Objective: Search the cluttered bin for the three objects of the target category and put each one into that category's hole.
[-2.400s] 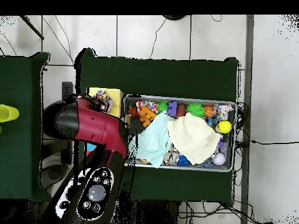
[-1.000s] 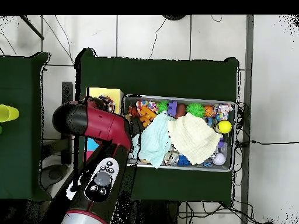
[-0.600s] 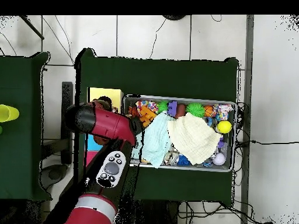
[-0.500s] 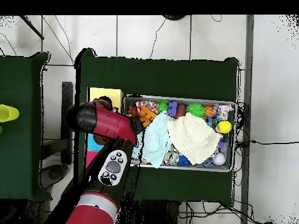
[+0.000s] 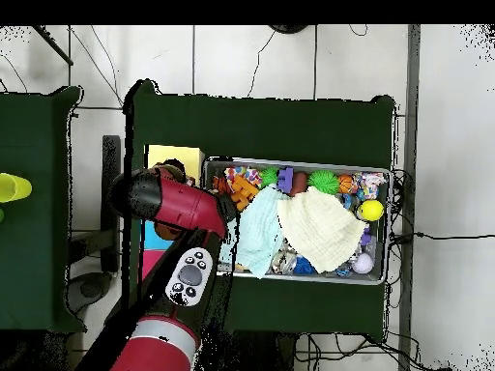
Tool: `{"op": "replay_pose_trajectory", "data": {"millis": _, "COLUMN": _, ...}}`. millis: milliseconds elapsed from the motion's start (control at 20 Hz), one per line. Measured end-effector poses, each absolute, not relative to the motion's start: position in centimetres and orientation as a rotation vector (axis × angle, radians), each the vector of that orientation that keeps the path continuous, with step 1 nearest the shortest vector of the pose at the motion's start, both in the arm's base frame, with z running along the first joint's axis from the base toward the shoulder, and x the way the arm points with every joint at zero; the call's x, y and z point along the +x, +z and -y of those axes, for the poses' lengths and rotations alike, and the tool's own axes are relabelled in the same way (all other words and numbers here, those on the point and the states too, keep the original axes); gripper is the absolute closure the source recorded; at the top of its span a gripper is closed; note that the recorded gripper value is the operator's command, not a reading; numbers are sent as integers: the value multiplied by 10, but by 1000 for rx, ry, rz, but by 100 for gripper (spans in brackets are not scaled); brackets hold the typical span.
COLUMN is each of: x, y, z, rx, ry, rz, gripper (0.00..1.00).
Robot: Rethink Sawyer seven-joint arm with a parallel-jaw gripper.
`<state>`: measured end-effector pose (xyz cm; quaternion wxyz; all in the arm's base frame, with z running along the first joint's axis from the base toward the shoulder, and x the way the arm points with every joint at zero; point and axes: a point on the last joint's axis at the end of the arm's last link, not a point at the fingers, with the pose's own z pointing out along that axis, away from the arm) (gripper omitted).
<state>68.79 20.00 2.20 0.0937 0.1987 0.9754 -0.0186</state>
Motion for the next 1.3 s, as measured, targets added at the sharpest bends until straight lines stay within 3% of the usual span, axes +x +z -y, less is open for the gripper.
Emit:
{"op": "replay_pose_trajectory", "data": {"millis": 300, "x": 686, "y": 37, "z": -199, "rx": 612, "ry": -27, "rz": -2890, "gripper": 100}}
{"op": "replay_pose_trajectory", "data": {"millis": 800, "x": 689, "y": 117, "z": -206, "rx": 625, "ry": 65, "rz": -2851, "gripper": 100}}
{"op": "replay_pose_trajectory", "data": {"millis": 1300, "x": 698, "y": 161, "z": -204, "rx": 615, "ry": 111, "rz": -2813, "gripper": 100}}
